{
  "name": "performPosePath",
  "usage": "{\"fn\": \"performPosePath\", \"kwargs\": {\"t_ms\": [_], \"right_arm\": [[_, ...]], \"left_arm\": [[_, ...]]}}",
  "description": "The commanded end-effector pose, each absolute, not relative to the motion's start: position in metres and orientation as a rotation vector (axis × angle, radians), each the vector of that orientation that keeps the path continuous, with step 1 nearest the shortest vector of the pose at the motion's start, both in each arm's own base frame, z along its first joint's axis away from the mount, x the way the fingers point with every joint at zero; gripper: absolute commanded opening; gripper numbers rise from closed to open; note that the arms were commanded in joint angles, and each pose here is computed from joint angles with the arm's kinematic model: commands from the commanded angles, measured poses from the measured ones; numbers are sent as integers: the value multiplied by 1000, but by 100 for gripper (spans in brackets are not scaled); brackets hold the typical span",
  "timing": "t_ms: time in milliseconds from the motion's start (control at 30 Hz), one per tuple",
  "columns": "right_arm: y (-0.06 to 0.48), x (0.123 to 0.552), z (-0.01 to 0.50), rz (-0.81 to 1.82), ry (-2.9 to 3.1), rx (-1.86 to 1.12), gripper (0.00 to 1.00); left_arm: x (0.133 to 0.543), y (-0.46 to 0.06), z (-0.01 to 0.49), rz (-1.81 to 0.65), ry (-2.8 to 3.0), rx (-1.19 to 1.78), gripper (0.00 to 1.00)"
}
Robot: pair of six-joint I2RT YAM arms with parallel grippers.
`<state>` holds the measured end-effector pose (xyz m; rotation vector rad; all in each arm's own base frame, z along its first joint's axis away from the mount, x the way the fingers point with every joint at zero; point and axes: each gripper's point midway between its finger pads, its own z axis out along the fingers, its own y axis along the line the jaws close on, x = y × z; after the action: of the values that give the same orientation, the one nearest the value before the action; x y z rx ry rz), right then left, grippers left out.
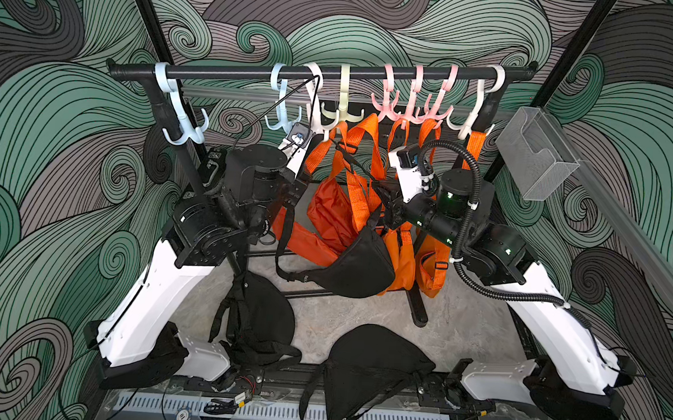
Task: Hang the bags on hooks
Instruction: Hang the bag on the hook, then pick up the bag from the center of the board.
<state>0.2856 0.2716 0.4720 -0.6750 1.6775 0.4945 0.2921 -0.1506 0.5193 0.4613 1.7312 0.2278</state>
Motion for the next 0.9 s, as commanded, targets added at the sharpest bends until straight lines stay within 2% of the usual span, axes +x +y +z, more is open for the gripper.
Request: {"fn": "performPosePath", "kwargs": {"t_ms": [0, 133, 200, 233, 300, 400, 567, 667, 867], "right_arm": [[263, 287, 465, 479, 1696, -637, 1], [253, 286, 450, 441, 1719, -624, 13], [247, 283, 447, 436, 1725, -614, 29], [245, 282, 446, 434, 1727, -610, 34], [238, 277, 448, 431, 1726, -602, 53], [225, 268, 451, 416, 1725, -584, 69], [198, 251, 438, 361, 1786, -566, 85], [185, 234, 421, 366, 1842, -581, 91], [184, 189, 347, 376, 2047, -764, 98]], "left_arm": [[285, -146, 515, 183, 1748, 447, 73], [278, -144, 509, 137, 1761, 446, 87], [274, -143, 505, 124, 1769, 449, 93], [273, -142, 503, 117, 1774, 449, 94], [268, -142, 499, 93, 1786, 453, 98], [261, -141, 491, 69, 1791, 470, 99], [263, -128, 466, 165, 1774, 461, 99], [261, -121, 452, 185, 1749, 434, 98], [255, -114, 419, 163, 1726, 410, 98]]}}
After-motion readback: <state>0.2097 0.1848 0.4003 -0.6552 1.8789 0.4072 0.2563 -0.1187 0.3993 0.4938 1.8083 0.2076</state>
